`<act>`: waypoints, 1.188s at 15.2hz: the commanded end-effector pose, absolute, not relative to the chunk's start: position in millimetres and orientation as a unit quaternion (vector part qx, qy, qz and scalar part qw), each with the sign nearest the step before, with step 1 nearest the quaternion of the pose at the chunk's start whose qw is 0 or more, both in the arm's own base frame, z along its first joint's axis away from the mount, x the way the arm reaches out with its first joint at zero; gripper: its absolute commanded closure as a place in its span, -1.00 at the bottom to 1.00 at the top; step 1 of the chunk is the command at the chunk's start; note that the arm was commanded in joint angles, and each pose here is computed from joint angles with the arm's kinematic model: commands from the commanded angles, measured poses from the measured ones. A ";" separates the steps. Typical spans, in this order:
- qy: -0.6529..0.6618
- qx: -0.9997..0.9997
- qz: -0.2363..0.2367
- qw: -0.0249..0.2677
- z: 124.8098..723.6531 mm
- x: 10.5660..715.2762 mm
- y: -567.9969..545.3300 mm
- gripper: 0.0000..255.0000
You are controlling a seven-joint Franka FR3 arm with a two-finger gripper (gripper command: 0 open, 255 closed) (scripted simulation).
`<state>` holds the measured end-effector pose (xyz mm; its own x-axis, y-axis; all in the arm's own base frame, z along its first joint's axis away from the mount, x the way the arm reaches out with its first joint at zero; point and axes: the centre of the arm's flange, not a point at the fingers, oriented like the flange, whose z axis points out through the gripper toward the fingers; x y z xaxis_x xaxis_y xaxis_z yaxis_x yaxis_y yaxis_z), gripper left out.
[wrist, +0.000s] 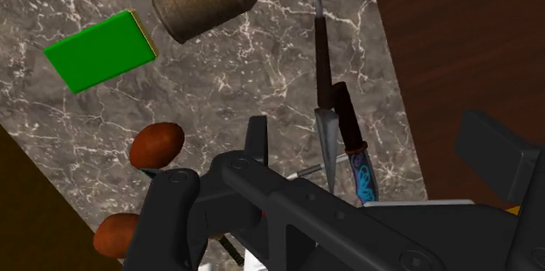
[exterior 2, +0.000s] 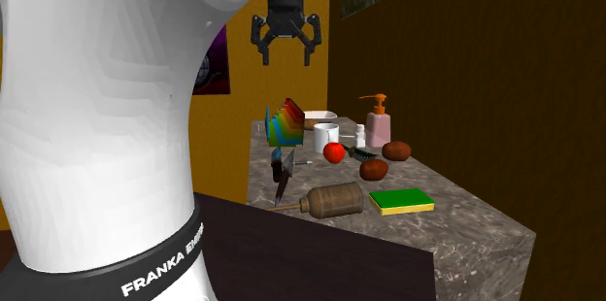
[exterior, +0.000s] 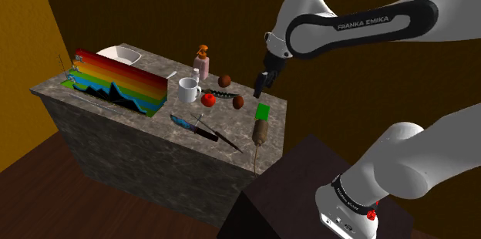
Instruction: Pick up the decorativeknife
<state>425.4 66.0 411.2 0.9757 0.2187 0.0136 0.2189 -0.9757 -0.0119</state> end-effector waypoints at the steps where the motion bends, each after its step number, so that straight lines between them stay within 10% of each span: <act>1: -0.119 -0.993 -0.010 0.002 389.6 440.4 77.4 -1.00; 18: -0.190 -0.980 -0.036 -0.039 220.0 549.8 175.1 -1.00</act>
<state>542.5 169.1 229.0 0.9286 0.3673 0.0535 0.3624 -0.9283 0.0834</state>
